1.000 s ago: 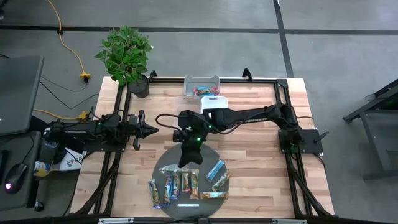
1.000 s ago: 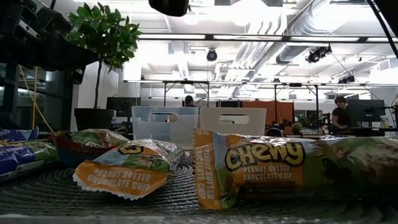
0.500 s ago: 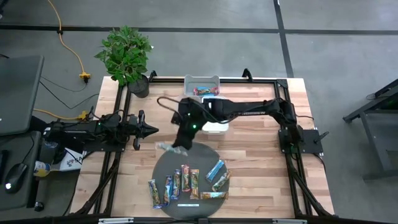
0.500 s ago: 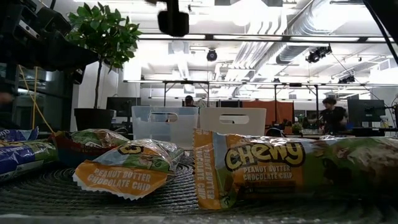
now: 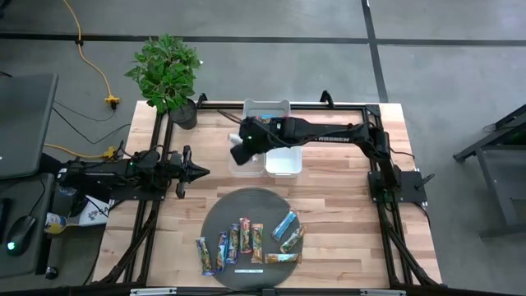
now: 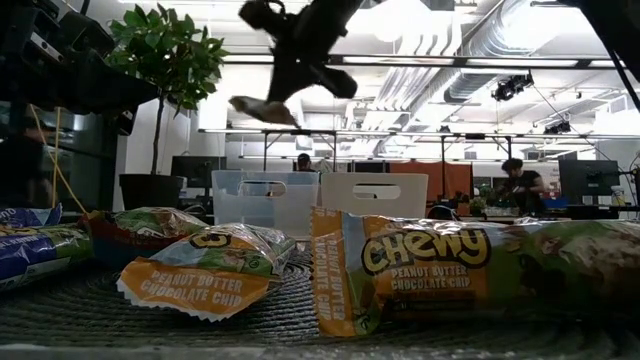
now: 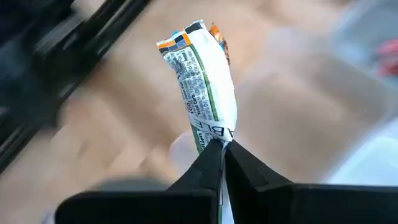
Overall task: Pick and place Granola Bars by type
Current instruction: Put the yellow granola bar into the transparent bin
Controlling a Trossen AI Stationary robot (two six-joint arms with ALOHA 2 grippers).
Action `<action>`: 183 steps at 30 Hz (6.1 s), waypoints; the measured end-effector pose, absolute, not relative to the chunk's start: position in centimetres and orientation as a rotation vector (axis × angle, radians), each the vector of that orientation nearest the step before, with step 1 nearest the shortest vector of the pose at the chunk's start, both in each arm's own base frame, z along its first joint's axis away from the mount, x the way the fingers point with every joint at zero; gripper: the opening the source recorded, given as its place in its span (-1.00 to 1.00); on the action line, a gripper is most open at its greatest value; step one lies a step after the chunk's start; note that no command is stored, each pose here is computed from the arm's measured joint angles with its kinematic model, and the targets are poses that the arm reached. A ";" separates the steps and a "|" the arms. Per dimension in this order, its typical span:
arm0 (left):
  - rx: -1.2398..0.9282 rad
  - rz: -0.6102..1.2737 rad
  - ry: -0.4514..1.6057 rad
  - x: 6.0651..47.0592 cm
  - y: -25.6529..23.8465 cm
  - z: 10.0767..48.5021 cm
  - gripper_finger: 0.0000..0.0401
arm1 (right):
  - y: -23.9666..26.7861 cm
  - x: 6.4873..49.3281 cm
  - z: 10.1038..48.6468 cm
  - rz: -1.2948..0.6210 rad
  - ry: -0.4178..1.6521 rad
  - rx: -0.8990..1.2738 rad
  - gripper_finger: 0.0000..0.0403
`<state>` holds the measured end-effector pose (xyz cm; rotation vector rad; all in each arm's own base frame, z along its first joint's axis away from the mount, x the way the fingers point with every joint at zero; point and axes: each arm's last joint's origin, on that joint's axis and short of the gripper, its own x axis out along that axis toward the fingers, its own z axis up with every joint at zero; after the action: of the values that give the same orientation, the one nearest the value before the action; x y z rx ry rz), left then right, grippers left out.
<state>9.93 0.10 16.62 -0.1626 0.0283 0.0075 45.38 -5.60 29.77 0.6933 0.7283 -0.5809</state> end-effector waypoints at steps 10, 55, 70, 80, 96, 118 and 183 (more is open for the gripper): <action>-0.163 0.007 0.028 9.9 0.1 16.6 -1.00 | -5.8 45.8 27.8 -0.863 0.475 0.907 -1.00; -0.163 0.008 0.028 9.9 0.1 16.6 -1.00 | -4.5 44.8 19.6 -0.965 0.360 1.072 -1.00; -0.163 0.007 0.028 9.9 0.1 16.6 -1.00 | -4.5 44.9 19.6 -0.943 0.383 1.061 -0.43; -0.163 0.007 0.028 9.9 0.1 16.6 -1.00 | -4.4 45.0 22.3 -0.787 0.380 0.855 -0.07; -0.163 0.007 0.028 9.9 0.1 16.6 -1.00 | 0.1 38.1 33.8 -0.052 0.592 0.278 -0.14; -0.163 0.007 0.028 9.9 0.1 16.6 -1.00 | 11.0 35.7 26.3 0.431 1.114 -0.560 -0.06; -0.163 0.007 0.028 9.9 0.1 16.6 -1.00 | 15.1 38.6 15.0 0.409 1.349 -0.382 -0.58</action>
<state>9.93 0.10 16.62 -0.1628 0.0283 0.0071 38.58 15.10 14.98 -0.3820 1.3488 0.4086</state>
